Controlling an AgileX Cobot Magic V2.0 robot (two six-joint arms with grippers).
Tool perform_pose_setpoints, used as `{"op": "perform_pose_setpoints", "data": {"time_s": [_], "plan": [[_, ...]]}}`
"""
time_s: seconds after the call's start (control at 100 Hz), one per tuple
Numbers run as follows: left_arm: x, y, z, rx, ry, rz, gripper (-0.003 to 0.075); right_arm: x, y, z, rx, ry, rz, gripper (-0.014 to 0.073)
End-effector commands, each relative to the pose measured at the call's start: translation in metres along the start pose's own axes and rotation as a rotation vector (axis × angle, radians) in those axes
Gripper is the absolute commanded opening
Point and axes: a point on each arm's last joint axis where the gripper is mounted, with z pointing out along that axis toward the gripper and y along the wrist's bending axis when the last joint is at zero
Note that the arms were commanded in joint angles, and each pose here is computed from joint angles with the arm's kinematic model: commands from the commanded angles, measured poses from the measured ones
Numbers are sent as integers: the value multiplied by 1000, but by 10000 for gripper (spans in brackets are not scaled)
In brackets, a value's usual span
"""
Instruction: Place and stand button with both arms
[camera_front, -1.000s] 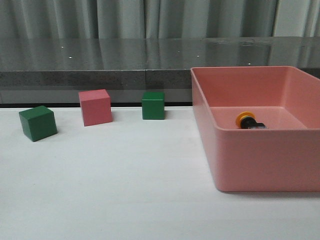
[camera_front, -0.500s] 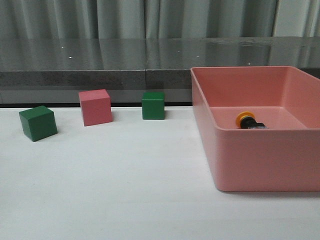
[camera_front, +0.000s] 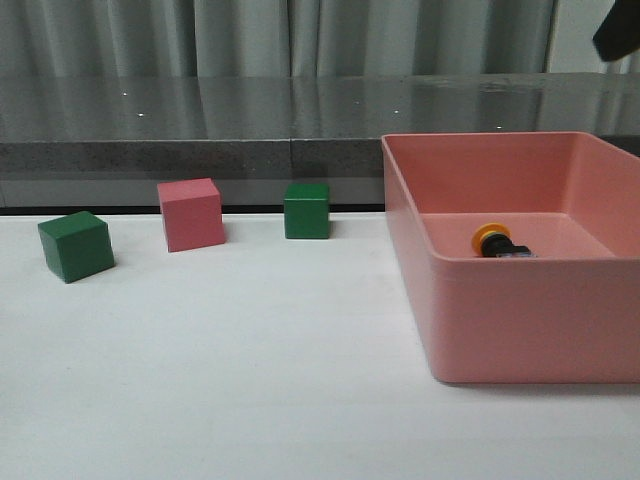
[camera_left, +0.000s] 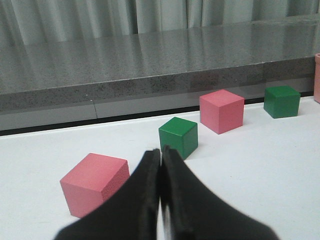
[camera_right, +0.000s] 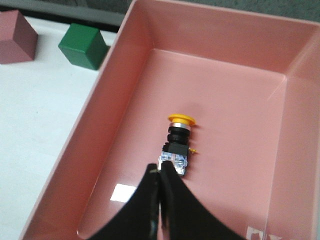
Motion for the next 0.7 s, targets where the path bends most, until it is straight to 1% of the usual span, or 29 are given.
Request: {"op": "perform_pose_setpoints", "data": {"time_s": [0.0,0.07,0.1,0.12,0.17,0.22,0.24,0.29,0.34,0.69], "plan": [[6,-1,0,-3,-67,-13,-20,-18,1,1,4,-85,-29,41],[6,-1,0,-3,-67,-13,-20,-19,1,12,1,-64,-53,161],[6,-1,0,-3,-67,-13,-20,-19,0,16,2,-58,-55,237],[6,-1,0,-3,-67,-13,-20,-19,0,19,2,-52,-54,269],[6,-1,0,-3,-67,-13,-20,-18,-2,26,6,-48,-51,404],[6,-1,0,-3,-67,-13,-20,-17,-3,35,10,-41,-47,502],[6,-1,0,-3,-67,-13,-20,-17,-4,37,12,-41,-47,534],[6,-1,0,-3,-67,-13,-20,-16,-5,45,16,-32,-43,583],[6,-1,0,-3,-67,-13,-20,-13,-7,55,19,-16,-39,596],[6,-1,0,-3,-67,-13,-20,9,-18,119,38,90,-16,596]]}}
